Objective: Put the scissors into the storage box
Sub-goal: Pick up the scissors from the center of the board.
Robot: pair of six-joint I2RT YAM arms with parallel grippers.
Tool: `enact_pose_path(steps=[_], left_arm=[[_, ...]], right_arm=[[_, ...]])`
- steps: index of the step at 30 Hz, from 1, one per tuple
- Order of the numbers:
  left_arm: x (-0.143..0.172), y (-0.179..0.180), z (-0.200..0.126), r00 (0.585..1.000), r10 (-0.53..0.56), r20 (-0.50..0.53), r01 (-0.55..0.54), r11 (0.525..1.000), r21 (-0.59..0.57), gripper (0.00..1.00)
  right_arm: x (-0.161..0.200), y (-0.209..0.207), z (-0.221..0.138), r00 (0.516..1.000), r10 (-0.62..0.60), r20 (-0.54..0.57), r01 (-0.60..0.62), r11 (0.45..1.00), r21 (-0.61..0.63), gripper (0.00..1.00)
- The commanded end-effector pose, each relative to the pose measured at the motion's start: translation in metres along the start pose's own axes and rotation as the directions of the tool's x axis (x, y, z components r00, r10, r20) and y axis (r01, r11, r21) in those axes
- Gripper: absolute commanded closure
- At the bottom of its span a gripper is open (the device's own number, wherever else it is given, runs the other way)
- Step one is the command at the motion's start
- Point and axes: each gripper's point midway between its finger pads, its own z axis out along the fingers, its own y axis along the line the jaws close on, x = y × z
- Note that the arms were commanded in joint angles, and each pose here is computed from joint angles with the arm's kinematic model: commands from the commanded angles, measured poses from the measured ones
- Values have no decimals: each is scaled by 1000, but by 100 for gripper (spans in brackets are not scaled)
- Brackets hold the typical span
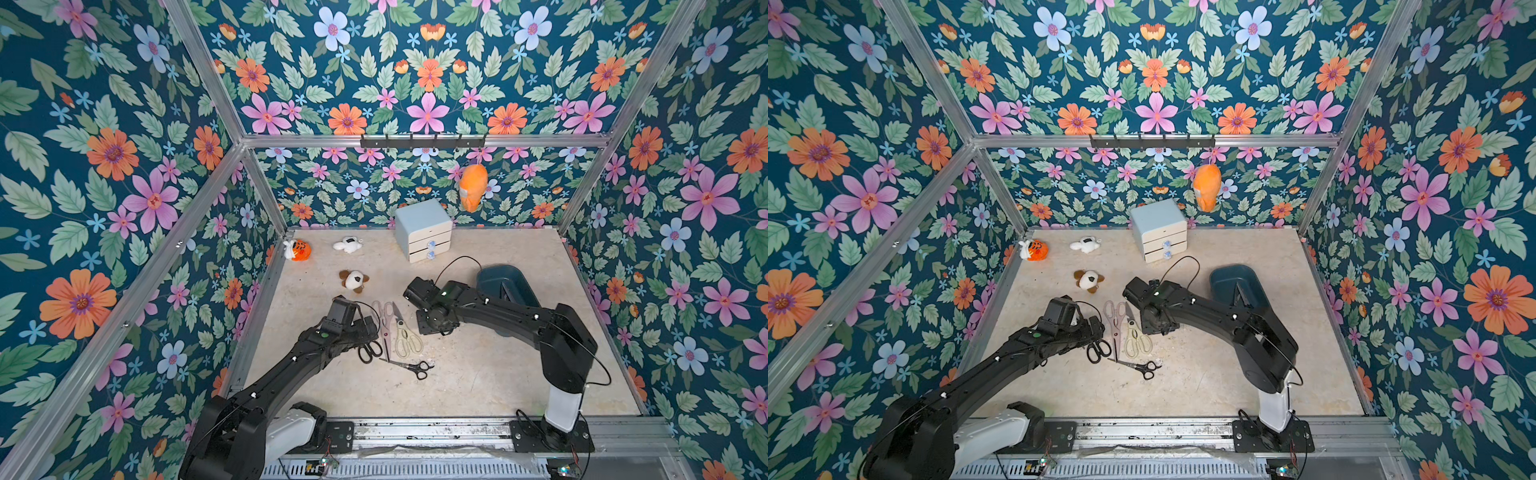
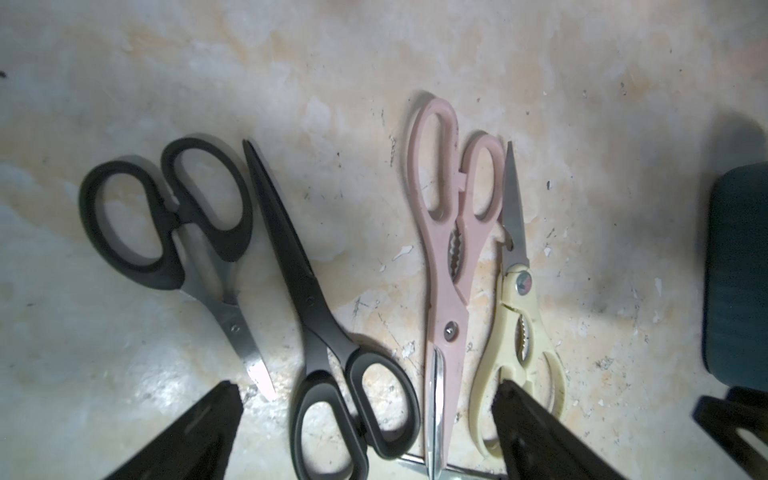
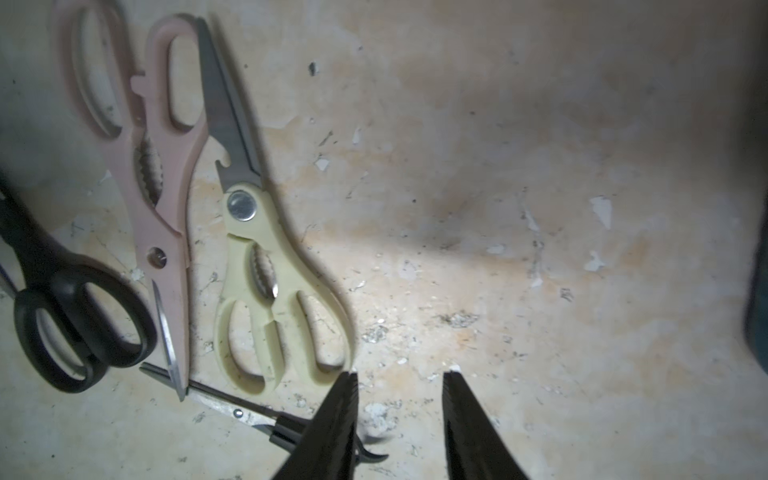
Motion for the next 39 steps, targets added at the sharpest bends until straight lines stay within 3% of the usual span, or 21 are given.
enact_pose_path(steps=[1, 7, 17, 26, 39], left_arm=[[3, 9, -3, 1000, 1, 6, -1, 1000, -31, 1], [5, 13, -7, 1000, 12, 7, -12, 999, -47, 1], [-1, 10, -10, 1000, 14, 27, -13, 999, -46, 1], [-5, 7, -10, 1000, 13, 25, -12, 999, -44, 1], [-4, 10, -17, 998, -15, 55, 17, 999, -38, 1]], right_arm=[[1, 16, 10, 999, -34, -19, 34, 999, -2, 63], [2, 29, 27, 996, -74, -52, 73, 997, -14, 64], [28, 15, 46, 989, -99, -110, 99, 995, -3, 66], [30, 19, 57, 988, -106, -115, 106, 994, -11, 69], [44, 8, 73, 988, -74, -138, 77, 997, 17, 83]])
